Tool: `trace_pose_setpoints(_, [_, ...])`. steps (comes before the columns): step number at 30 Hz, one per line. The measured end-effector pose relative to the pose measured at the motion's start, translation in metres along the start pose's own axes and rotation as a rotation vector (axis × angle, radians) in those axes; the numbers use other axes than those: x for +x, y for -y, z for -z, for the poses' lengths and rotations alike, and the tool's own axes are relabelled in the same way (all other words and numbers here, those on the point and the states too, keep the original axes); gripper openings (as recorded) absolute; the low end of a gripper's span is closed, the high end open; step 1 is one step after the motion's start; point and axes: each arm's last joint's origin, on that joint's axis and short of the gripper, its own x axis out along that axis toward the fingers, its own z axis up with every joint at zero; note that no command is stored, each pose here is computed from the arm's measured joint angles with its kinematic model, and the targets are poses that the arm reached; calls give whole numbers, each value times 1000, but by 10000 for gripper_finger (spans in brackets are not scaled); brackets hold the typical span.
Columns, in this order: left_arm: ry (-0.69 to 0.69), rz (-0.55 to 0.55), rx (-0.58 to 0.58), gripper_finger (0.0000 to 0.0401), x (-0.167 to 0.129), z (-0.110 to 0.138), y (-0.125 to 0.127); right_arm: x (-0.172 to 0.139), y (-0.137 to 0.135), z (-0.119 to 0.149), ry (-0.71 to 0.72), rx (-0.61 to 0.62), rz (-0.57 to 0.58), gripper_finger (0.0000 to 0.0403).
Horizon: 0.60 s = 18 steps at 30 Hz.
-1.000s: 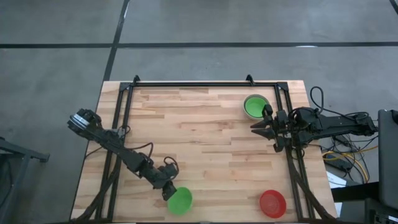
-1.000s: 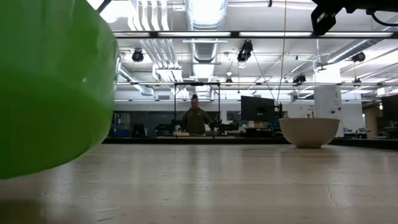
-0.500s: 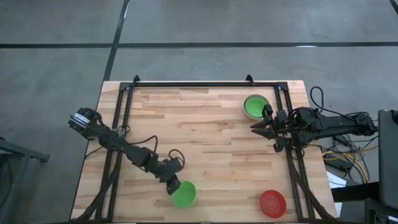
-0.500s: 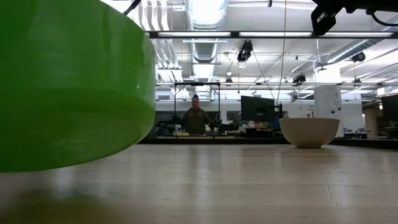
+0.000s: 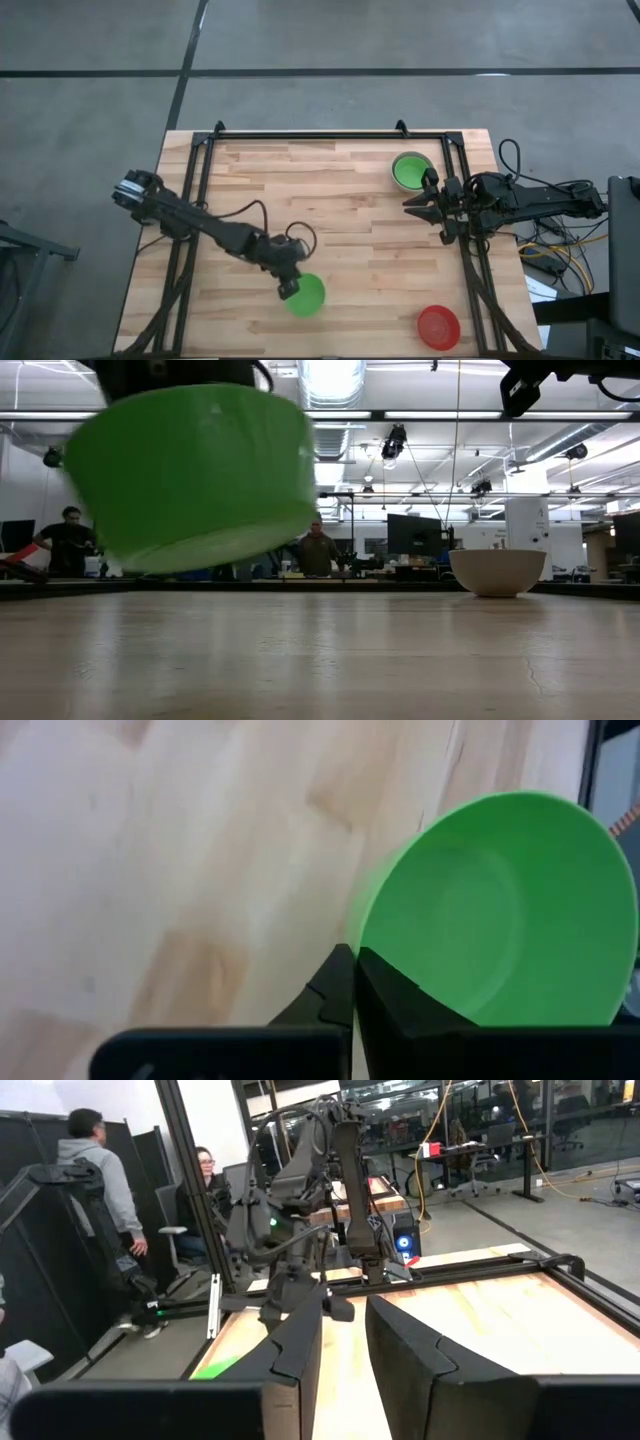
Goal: Nest bowls inside each other
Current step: Stack the green bowl on top of the green bowl
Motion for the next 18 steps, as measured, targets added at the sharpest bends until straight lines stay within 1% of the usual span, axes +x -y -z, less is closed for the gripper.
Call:
trace_pose_setpoints(6, [90, 25, 29, 3, -2, -22, -7, 0, 0, 0, 0, 0, 0, 71])
trace_pose_setpoints(11, [113, 38, 30, 4, -5, -37, -15, 0, 0, 0, 0, 0, 0, 68])
trace_pose_setpoints(14, [128, 38, 25, 3, -9, -48, -21, 0, 0, 0, 0, 0, 0, 72])
trace_pose_setpoints(18, [157, 22, 47, 4, -15, -63, -28, 0, 0, 0, 0, 0, 0, 77])
